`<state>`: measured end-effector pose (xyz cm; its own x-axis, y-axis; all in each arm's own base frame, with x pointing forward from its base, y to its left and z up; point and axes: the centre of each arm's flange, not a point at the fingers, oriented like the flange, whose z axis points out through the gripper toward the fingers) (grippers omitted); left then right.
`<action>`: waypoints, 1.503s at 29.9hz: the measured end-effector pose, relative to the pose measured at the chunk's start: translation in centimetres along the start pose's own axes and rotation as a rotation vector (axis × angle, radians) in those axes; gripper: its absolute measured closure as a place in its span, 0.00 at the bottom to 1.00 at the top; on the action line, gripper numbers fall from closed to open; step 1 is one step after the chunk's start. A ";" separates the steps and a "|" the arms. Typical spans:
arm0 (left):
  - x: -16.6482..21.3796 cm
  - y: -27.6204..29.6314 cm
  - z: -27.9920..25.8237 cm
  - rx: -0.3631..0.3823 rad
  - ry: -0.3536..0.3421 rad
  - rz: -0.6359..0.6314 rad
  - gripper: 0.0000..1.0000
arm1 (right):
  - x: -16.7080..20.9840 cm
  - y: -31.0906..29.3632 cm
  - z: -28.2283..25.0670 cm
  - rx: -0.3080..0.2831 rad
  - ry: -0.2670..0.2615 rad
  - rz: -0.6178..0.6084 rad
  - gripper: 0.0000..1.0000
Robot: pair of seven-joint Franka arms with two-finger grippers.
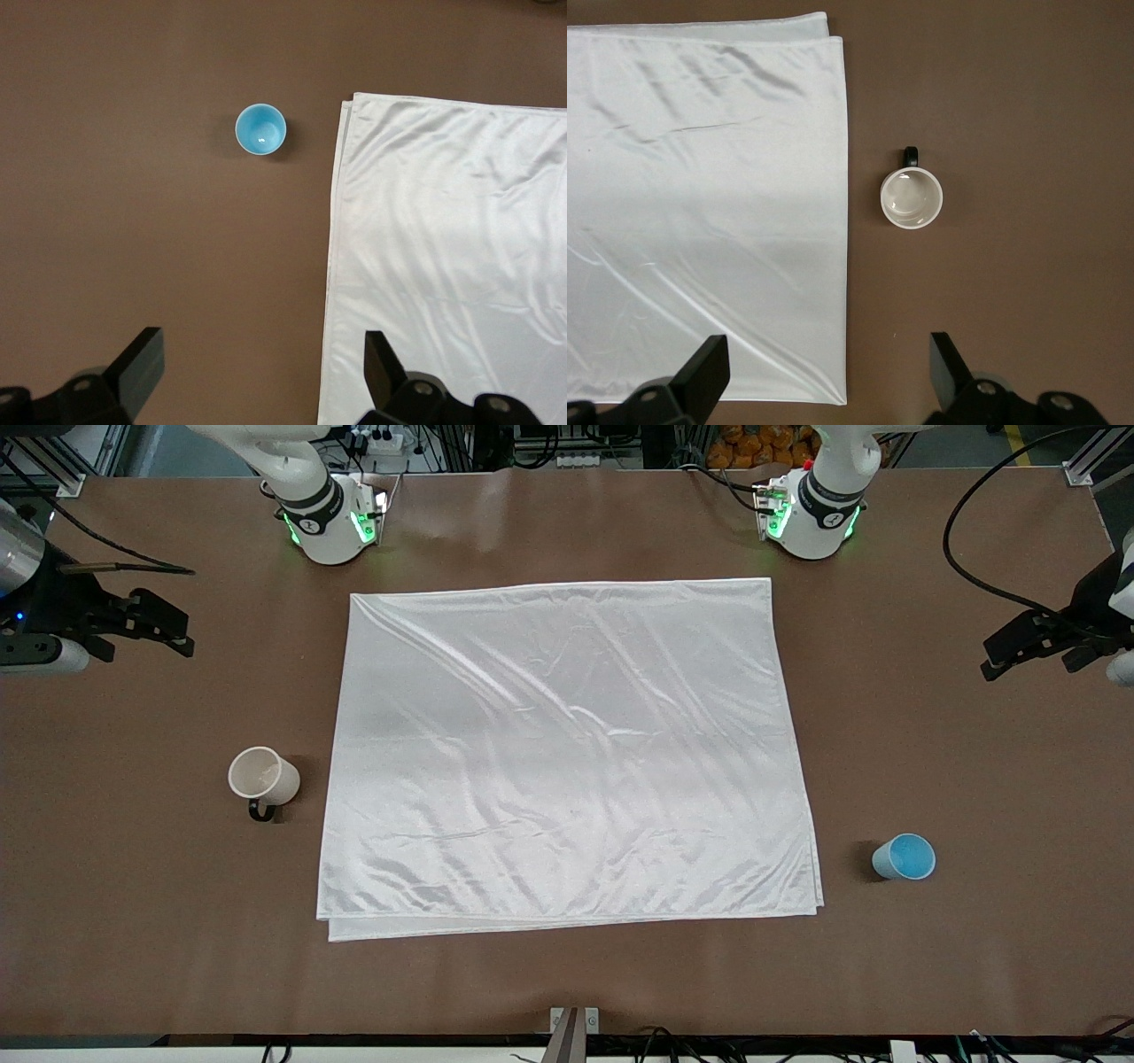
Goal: Place blue cup into white mug on cloth
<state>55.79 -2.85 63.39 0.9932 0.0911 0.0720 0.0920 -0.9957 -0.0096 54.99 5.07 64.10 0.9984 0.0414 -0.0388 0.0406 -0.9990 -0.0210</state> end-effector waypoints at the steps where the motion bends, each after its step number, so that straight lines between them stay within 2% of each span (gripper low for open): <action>1: 0.0 0.1 0.0 0.000 -0.001 0.002 0.00 | 0.0 0.0 0.0 0.000 0.000 0.000 0.00; 22: -0.1 -0.1 -0.1 0.001 -0.008 -0.002 0.00 | 0.2 0.2 0.4 0.001 -0.007 0.003 0.00; 30: 0.8 -1.1 1.6 0.004 -0.035 -0.020 0.00 | 0.3 0.4 0.6 0.001 -0.014 0.007 0.00; 36: 3.0 -2.6 5.2 0.003 -0.049 -0.048 0.00 | 1.0 0.9 1.8 0.003 -0.041 0.014 0.00; 45: 6.6 -3.6 13.0 0.000 -0.085 -0.061 0.00 | 4.2 3.3 7.7 0.016 -0.128 0.050 0.00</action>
<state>62.89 1.54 50.92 0.9882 0.1529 -0.0120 0.1528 -0.9882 -0.0073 59.00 2.11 56.18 0.9858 -0.0055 -0.1676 -0.0111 -0.9994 -0.0322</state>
